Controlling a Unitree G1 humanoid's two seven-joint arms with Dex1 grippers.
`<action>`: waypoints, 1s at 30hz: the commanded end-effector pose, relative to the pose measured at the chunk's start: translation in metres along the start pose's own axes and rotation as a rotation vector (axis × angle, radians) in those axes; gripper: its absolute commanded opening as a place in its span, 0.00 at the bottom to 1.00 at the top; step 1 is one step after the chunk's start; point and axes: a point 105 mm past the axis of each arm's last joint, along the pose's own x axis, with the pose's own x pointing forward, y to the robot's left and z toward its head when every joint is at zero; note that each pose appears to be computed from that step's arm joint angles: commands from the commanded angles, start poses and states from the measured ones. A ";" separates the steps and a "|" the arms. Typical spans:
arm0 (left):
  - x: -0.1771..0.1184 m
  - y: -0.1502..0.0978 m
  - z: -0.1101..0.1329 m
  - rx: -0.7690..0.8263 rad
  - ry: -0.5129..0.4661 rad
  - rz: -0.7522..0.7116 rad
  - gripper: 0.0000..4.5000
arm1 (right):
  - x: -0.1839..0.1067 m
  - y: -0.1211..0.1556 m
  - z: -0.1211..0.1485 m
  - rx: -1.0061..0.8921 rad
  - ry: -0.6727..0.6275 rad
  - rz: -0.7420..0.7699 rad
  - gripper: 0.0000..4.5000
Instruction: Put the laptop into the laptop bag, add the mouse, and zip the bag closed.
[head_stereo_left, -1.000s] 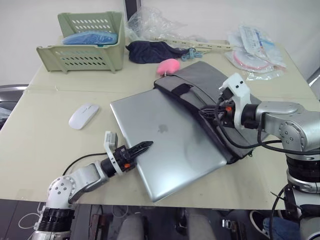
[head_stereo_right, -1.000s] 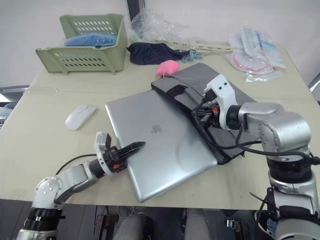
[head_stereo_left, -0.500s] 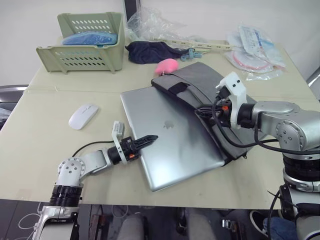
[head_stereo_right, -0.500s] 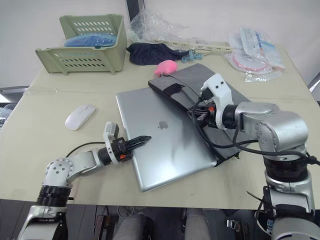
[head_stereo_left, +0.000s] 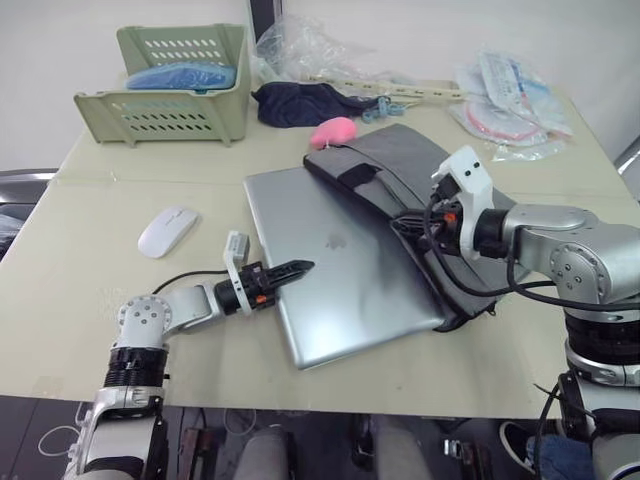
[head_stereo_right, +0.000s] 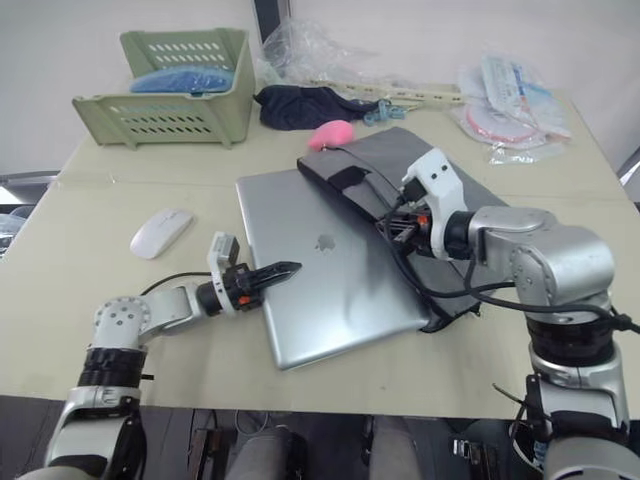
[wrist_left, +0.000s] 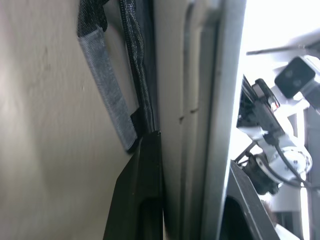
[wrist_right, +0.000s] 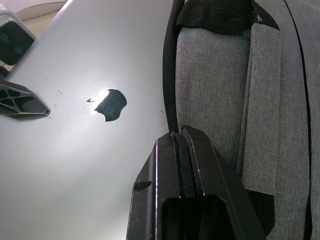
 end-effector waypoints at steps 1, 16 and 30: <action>0.011 -0.029 0.009 0.009 -0.063 -0.101 0.07 | -0.007 0.003 0.016 -0.042 -0.067 -0.012 0.02; 0.045 -0.023 -0.011 -0.075 -0.097 0.017 0.07 | -0.002 0.021 0.013 -0.018 -0.081 0.026 0.02; 0.094 -0.009 -0.029 -0.089 -0.110 0.097 0.07 | 0.001 0.038 0.012 0.014 -0.094 0.058 0.02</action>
